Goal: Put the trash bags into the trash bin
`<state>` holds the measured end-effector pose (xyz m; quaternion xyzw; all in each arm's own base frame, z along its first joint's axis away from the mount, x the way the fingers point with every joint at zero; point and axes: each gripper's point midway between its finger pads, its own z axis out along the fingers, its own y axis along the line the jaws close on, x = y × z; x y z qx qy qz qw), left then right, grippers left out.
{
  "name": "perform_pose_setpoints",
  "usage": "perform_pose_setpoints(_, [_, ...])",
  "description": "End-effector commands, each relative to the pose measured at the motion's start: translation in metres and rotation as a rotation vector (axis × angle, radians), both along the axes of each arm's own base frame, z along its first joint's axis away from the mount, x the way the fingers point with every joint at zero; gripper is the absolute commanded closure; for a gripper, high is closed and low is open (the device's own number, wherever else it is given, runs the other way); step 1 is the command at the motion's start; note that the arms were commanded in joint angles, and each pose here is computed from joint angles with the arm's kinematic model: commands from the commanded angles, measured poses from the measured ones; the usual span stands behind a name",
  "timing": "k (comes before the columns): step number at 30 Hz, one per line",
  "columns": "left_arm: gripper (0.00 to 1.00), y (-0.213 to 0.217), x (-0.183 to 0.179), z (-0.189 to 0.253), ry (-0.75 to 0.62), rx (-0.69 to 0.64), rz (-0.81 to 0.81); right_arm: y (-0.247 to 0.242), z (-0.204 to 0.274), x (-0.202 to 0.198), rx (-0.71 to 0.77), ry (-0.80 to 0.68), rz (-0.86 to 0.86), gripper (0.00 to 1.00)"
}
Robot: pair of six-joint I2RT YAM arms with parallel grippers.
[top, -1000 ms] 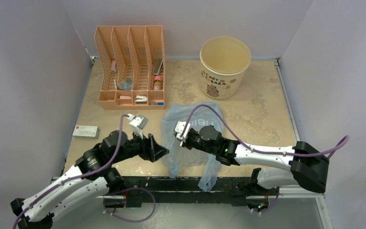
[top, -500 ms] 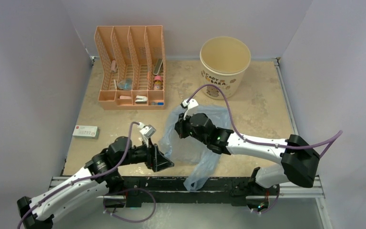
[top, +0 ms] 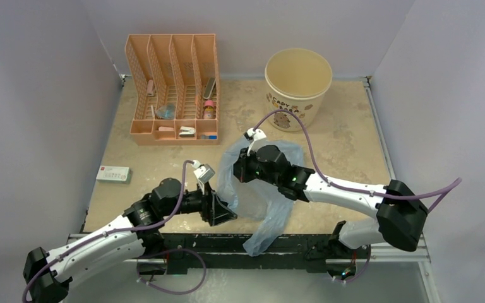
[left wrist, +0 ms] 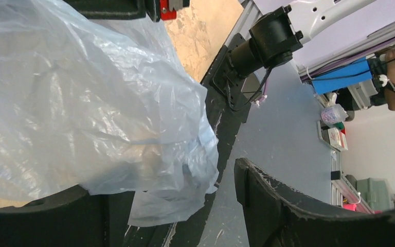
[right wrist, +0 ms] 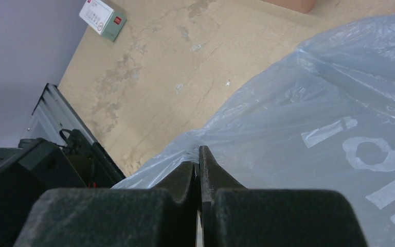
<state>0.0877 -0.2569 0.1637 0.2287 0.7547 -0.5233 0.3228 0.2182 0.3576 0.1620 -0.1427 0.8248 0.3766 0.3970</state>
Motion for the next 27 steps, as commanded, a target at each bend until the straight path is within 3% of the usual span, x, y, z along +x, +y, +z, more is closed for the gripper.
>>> perform_pose_setpoints(1, [0.33,-0.01,-0.002,0.01,-0.072,-0.068,-0.06,0.01,0.042,0.001,0.121,-0.014,0.031,1.0])
perform_pose_setpoints(2, [0.41,-0.012,-0.003,0.008,-0.068,-0.071,-0.071,0.011,0.043,0.001,0.128,-0.01,0.037,1.0])
perform_pose_setpoints(5, [0.8,-0.016,-0.004,0.004,-0.05,-0.082,-0.079,0.013,0.034,0.002,0.112,0.012,0.035,1.0])
perform_pose_setpoints(7, [0.97,-0.013,0.0,-0.001,-0.036,-0.043,-0.048,0.009,0.029,0.003,0.098,0.026,0.025,0.98])
perform_pose_setpoints(8, [1.0,-0.01,0.002,-0.002,-0.038,-0.03,-0.029,0.004,0.026,0.004,0.093,0.032,0.016,0.93])
perform_pose_setpoints(12, [1.0,-0.001,0.004,-0.006,-0.037,-0.035,0.025,-0.013,0.038,-0.004,0.124,0.023,0.012,0.58])
perform_pose_setpoints(15, [1.0,0.002,0.003,-0.007,-0.029,-0.032,0.034,-0.032,0.051,-0.015,0.172,0.025,-0.02,0.43])
perform_pose_setpoints(18, [1.0,0.001,0.0,-0.007,-0.027,-0.041,0.013,-0.049,0.067,-0.031,0.292,0.014,-0.027,0.34])
perform_pose_setpoints(20, [1.0,0.0,-0.002,-0.007,-0.023,-0.038,0.0,-0.049,0.078,-0.055,0.408,0.018,0.069,0.29])
perform_pose_setpoints(23, [1.0,-0.001,-0.003,-0.007,-0.025,-0.037,-0.014,-0.043,0.091,-0.083,0.554,0.05,0.211,0.28])
perform_pose_setpoints(27, [1.0,-0.003,-0.005,-0.006,-0.028,-0.043,-0.034,-0.02,0.09,-0.108,0.591,0.148,0.393,0.3])
